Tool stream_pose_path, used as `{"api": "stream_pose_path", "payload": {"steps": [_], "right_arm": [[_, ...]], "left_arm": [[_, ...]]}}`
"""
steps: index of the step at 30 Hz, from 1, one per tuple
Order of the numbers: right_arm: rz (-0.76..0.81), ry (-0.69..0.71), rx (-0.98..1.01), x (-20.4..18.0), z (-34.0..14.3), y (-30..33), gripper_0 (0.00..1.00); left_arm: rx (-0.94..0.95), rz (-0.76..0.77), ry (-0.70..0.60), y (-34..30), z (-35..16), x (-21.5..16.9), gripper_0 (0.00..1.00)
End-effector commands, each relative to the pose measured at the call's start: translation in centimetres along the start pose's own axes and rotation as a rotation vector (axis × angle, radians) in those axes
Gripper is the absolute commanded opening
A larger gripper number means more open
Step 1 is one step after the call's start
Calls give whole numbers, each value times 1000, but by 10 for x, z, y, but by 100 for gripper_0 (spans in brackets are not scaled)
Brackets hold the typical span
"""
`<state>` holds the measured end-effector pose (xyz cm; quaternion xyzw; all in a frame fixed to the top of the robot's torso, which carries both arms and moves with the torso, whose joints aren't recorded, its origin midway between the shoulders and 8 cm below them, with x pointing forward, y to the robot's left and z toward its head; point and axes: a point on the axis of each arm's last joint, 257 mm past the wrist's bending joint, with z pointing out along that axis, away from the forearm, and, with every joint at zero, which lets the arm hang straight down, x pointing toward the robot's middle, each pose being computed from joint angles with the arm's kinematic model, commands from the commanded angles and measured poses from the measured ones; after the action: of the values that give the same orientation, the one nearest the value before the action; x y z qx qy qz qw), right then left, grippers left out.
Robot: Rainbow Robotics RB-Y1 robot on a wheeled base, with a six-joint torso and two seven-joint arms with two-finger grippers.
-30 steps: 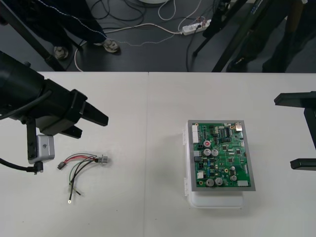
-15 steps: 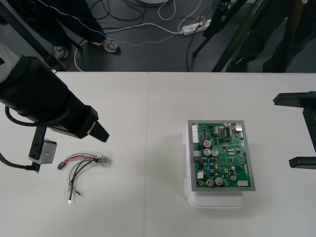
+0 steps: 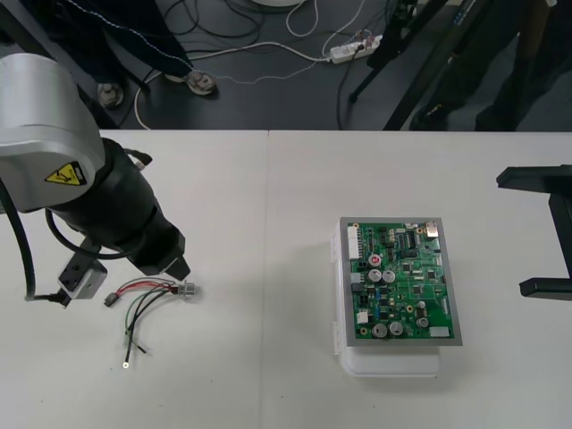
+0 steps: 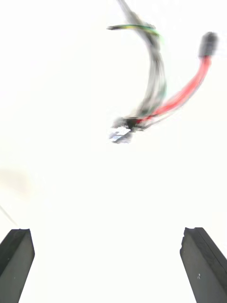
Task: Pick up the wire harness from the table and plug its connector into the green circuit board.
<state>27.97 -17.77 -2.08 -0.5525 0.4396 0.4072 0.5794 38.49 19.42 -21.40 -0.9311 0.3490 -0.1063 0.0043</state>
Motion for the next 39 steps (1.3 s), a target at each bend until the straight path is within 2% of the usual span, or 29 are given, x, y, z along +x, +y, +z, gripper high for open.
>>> {"api": "stream_pose_path", "payload": {"steps": [1, 11, 21, 27, 32, 39], "right_arm": [[-31, 2, 1, 5, 3, -3, 100], [-40, -9, -2, 3, 3, -2, 100], [-39, -29, -7, -2, 3, -1, 100], [-28, -27, -17, -1, 5, 1, 100], [-25, -39, -30, -5, 5, 4, 100], [-27, -39, -41, -7, 5, 5, 100]], "left_arm": [[110, 228, 92, -7, -8, 39, 91], [260, 440, 104, -10, 15, 57, 91], [285, 565, -17, -10, 42, 25, 92], [309, 683, -65, -15, 54, 21, 91], [327, 733, -92, -25, 67, 30, 91], [342, 718, -132, -37, 91, 33, 91]]}}
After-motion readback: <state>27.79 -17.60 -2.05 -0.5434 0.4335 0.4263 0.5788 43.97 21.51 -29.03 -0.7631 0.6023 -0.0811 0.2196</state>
